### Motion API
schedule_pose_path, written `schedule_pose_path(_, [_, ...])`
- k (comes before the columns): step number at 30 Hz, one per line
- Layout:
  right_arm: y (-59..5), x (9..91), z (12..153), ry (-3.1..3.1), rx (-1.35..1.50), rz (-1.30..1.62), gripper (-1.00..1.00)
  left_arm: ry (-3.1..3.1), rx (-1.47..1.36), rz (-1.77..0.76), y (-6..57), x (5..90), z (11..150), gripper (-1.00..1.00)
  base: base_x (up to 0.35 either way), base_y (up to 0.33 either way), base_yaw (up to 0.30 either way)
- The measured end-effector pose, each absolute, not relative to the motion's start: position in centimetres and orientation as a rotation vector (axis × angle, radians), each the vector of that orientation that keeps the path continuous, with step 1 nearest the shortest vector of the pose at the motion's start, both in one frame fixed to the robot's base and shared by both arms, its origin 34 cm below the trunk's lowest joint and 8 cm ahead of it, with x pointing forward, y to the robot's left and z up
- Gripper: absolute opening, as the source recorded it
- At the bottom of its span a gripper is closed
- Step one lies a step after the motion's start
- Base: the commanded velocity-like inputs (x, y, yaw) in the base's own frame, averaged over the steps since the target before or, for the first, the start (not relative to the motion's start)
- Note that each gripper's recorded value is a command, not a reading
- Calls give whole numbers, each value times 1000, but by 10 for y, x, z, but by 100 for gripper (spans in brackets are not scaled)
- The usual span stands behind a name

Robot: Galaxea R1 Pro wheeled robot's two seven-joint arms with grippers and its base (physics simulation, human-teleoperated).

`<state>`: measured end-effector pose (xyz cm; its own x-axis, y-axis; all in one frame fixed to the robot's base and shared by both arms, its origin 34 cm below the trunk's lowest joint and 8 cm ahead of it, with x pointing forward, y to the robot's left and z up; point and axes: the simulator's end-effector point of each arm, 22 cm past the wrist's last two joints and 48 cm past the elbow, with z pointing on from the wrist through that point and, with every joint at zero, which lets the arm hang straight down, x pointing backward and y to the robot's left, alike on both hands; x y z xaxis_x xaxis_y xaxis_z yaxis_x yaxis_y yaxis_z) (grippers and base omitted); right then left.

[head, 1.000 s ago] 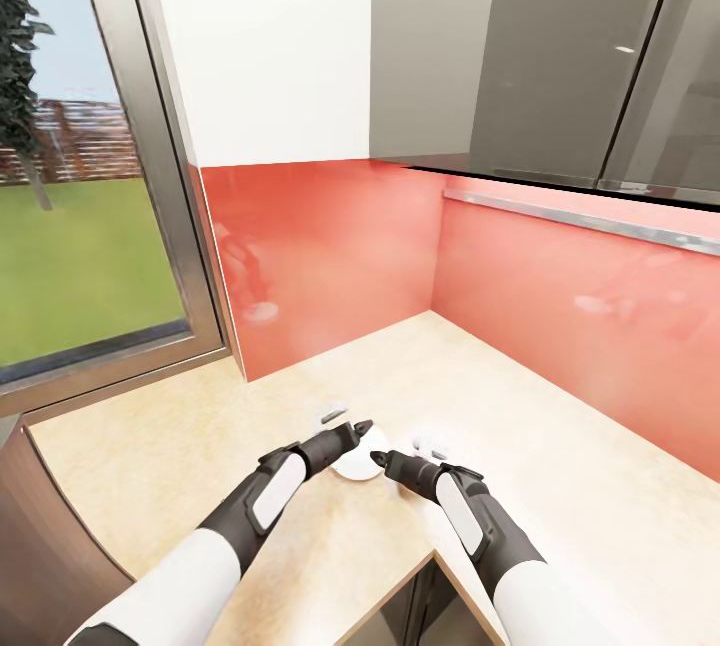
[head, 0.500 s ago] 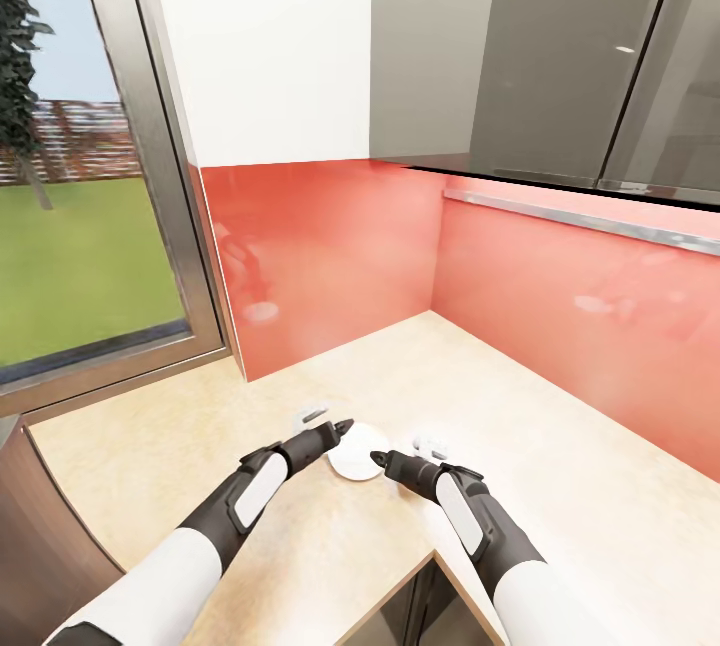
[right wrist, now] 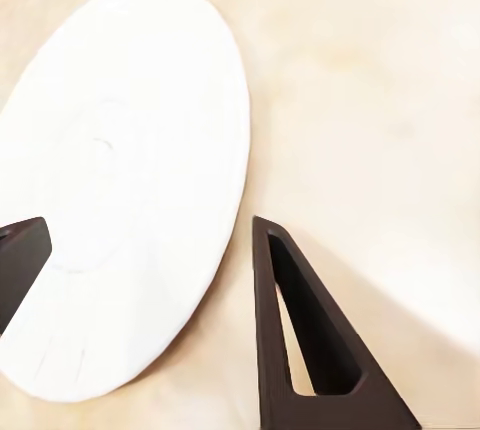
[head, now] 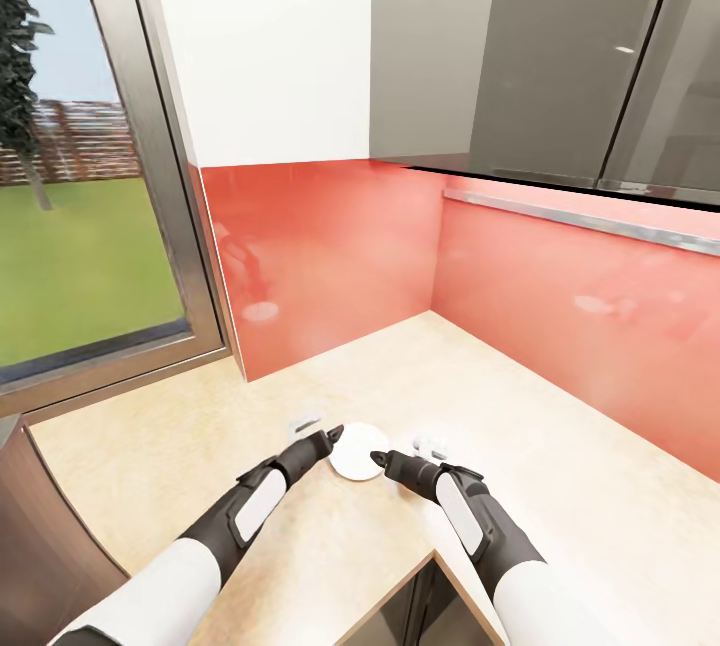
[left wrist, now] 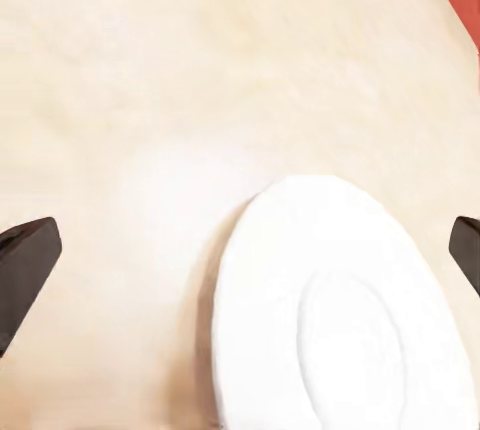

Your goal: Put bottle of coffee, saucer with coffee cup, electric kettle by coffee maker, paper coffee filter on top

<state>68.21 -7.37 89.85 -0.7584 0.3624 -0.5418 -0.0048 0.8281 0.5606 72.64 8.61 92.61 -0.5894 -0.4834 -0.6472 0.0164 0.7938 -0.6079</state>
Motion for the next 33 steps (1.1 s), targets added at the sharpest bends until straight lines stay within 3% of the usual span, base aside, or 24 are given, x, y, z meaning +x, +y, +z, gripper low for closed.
schedule_pose_path(33, [-71, 681, 898, 2341, 262, 726, 100, 2114, -368, -816, 41, 707, 921, 100, 0, 0, 0])
